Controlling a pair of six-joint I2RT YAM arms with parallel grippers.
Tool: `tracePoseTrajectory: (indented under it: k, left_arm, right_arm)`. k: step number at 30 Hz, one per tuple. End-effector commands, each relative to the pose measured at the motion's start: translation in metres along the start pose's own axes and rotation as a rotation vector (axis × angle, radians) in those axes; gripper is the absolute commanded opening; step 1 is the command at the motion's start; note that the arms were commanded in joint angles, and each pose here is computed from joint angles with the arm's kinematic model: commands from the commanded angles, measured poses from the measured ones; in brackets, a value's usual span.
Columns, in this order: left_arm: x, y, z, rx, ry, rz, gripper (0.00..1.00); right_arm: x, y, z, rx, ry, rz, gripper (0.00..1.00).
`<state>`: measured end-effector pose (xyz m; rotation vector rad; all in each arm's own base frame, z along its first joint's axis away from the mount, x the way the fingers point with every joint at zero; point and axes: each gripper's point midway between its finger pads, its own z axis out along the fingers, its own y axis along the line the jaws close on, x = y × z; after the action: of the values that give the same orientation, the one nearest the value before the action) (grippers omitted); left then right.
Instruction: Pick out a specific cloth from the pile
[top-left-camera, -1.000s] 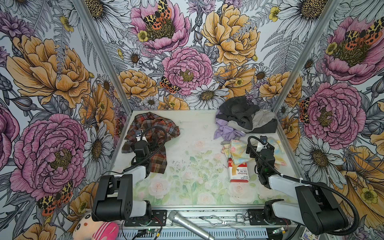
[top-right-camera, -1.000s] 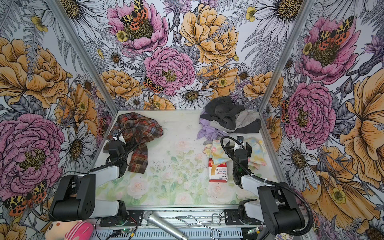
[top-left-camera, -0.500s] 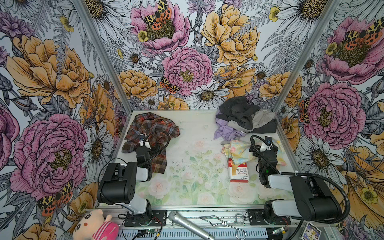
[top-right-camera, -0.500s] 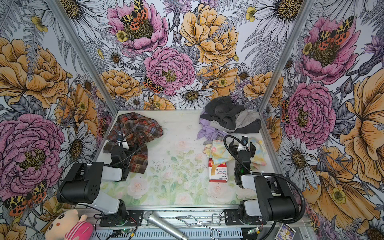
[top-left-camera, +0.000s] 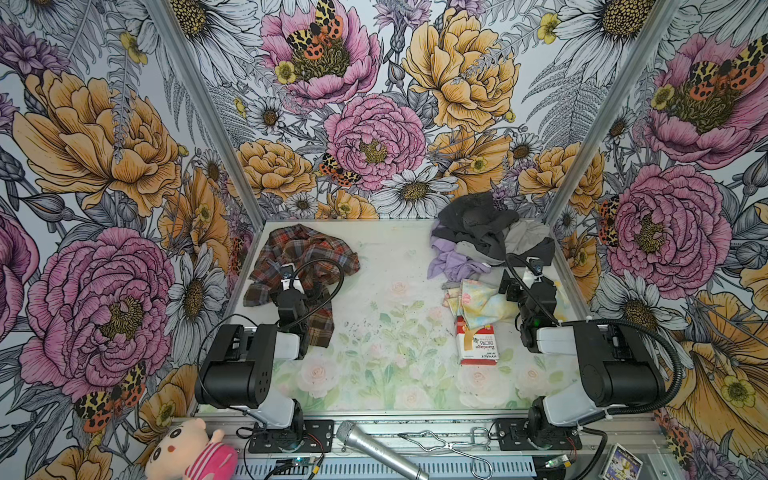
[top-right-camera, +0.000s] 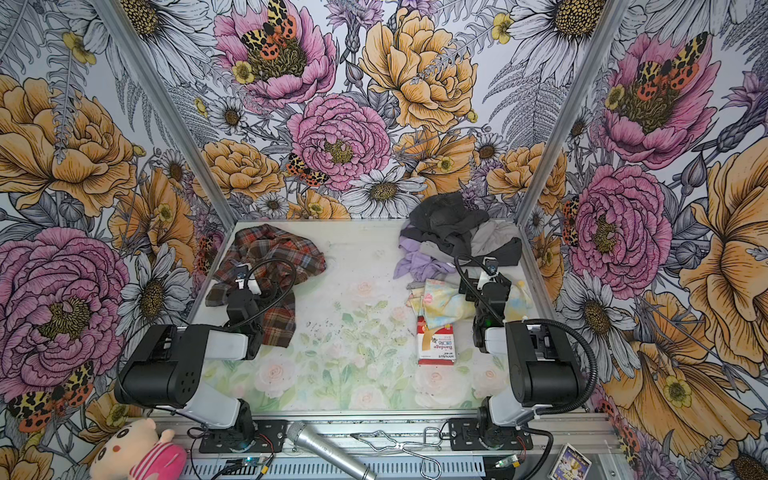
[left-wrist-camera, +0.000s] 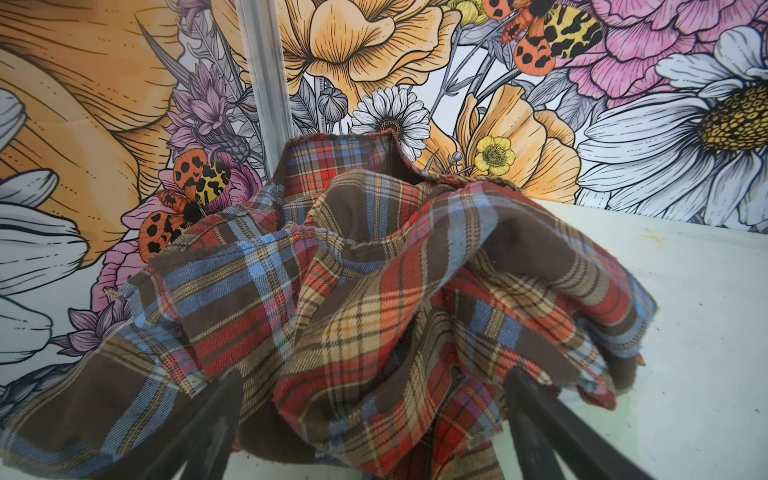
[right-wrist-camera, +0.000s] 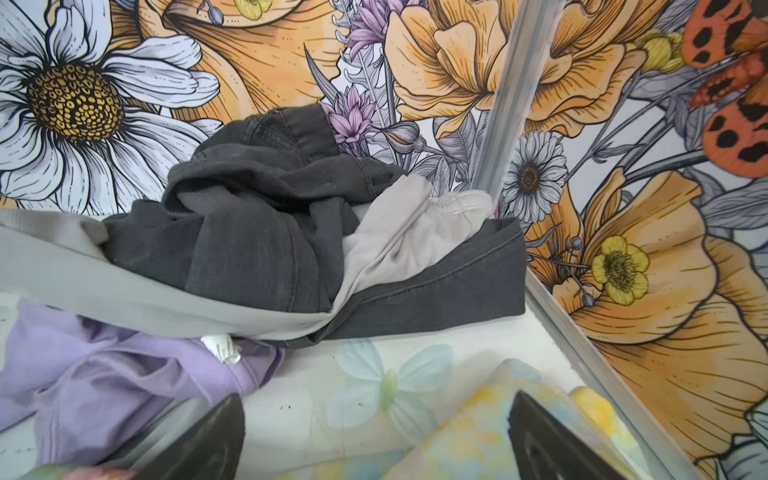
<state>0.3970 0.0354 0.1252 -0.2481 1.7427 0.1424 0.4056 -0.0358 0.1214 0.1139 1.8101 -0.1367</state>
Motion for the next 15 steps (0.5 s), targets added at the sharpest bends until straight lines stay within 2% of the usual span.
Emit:
tracePoseTrajectory:
  k: [1, 15]
  left_arm:
    - [-0.0068, 0.0051, 0.0011, -0.019, -0.021, -0.003, 0.99]
    - [-0.0076, -0.0007, 0.0006, -0.020, -0.024, 0.026, 0.99]
  right_arm:
    - [0.0095, 0.0117, -0.0017, -0.058, 0.034, 0.009, 0.99]
    - [0.0085, 0.0130, -0.0024, -0.059, 0.030, 0.004, 1.00]
